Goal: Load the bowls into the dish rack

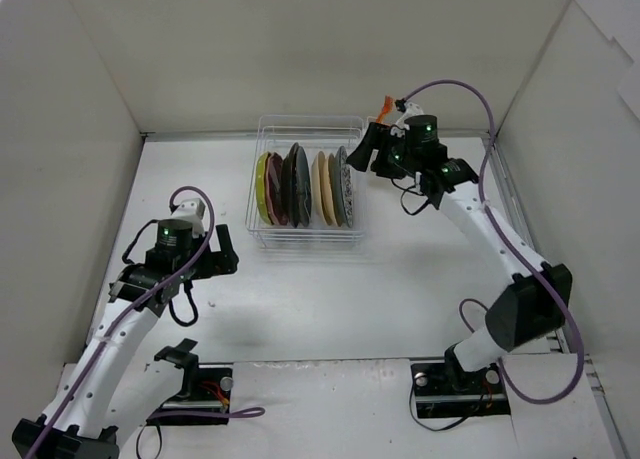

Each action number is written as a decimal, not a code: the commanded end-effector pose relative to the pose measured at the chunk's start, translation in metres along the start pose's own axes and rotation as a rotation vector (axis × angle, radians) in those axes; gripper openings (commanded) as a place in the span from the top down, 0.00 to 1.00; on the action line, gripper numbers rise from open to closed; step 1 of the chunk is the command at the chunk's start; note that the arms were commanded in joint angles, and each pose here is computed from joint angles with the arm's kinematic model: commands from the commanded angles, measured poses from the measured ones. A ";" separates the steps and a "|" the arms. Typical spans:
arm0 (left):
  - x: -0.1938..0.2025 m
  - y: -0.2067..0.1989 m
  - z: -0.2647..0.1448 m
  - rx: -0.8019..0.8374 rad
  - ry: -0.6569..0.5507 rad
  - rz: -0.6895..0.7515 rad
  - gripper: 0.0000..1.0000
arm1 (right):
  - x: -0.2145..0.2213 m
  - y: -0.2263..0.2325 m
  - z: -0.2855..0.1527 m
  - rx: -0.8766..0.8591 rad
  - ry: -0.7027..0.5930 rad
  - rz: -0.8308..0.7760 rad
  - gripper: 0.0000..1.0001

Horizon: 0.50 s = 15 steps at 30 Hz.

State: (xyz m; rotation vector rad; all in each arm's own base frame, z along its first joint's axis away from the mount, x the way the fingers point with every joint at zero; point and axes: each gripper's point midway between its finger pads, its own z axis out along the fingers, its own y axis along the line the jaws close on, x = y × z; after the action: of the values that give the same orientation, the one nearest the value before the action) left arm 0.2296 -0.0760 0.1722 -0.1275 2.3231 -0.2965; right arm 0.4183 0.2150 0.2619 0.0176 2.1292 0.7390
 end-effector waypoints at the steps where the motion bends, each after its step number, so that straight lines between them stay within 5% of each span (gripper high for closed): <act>1: -0.023 -0.003 -0.006 0.014 -0.090 0.005 0.00 | -0.033 0.009 -0.056 0.021 -0.156 -0.107 0.31; 6: -0.027 -0.004 -0.015 0.021 -0.120 -0.007 0.01 | -0.008 -0.018 -0.102 0.119 -0.189 -0.179 0.12; 15: -0.039 0.019 -0.044 -0.079 -0.237 -0.011 0.00 | 0.042 -0.076 -0.169 0.335 -0.234 -0.205 0.03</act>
State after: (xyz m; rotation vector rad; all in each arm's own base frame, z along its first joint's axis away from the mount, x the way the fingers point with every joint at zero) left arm 0.2202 -0.0599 0.1982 -0.1672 2.1935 -0.2610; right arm 0.2916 0.1059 0.2634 0.0031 2.0233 0.3688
